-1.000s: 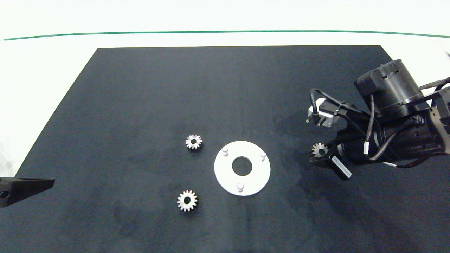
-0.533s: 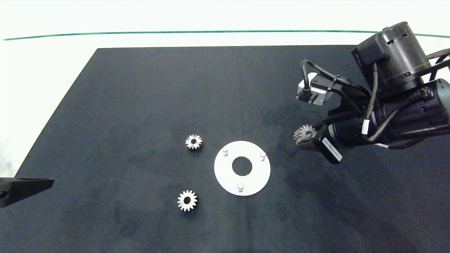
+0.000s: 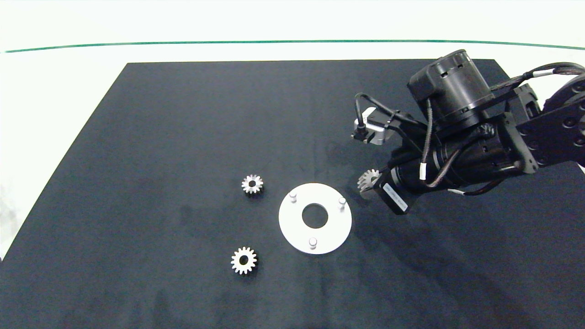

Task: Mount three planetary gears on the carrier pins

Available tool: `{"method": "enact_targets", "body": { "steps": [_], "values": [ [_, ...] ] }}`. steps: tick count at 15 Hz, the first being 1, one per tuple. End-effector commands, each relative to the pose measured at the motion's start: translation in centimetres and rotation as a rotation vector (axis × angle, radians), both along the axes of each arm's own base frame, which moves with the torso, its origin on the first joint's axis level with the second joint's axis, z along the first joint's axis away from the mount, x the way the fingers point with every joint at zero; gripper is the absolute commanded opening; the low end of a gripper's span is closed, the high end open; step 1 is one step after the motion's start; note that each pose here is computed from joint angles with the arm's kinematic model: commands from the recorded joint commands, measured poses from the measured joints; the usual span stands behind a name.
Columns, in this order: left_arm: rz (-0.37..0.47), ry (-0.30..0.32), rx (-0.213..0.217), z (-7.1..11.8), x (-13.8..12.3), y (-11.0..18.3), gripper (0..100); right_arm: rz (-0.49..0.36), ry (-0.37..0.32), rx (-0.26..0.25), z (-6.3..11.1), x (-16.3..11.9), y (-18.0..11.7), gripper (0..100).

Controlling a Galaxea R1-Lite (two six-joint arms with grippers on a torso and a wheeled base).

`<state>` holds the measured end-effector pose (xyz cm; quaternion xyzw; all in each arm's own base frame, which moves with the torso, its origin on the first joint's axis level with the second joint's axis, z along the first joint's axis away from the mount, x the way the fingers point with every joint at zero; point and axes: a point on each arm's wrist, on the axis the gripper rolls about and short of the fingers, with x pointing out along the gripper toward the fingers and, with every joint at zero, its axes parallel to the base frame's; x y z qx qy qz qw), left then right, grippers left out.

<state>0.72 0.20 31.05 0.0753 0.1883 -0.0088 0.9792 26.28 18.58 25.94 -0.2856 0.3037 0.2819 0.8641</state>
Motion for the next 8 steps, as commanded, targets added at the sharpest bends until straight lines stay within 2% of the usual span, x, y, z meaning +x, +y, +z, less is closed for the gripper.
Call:
{"method": "enact_targets", "body": {
  "steps": [1, 8],
  "values": [
    [0.001, 0.288, 0.038, -1.52, 8.65, -1.1, 100, 0.02, 0.022, -0.024, -1.03, 0.18, 1.22, 0],
    [-0.001, 0.301, 0.039, -1.73, 8.9, -1.14, 100, 0.014, 0.029, -0.038, -1.55, 0.71, 1.66, 0]
  ]
}}
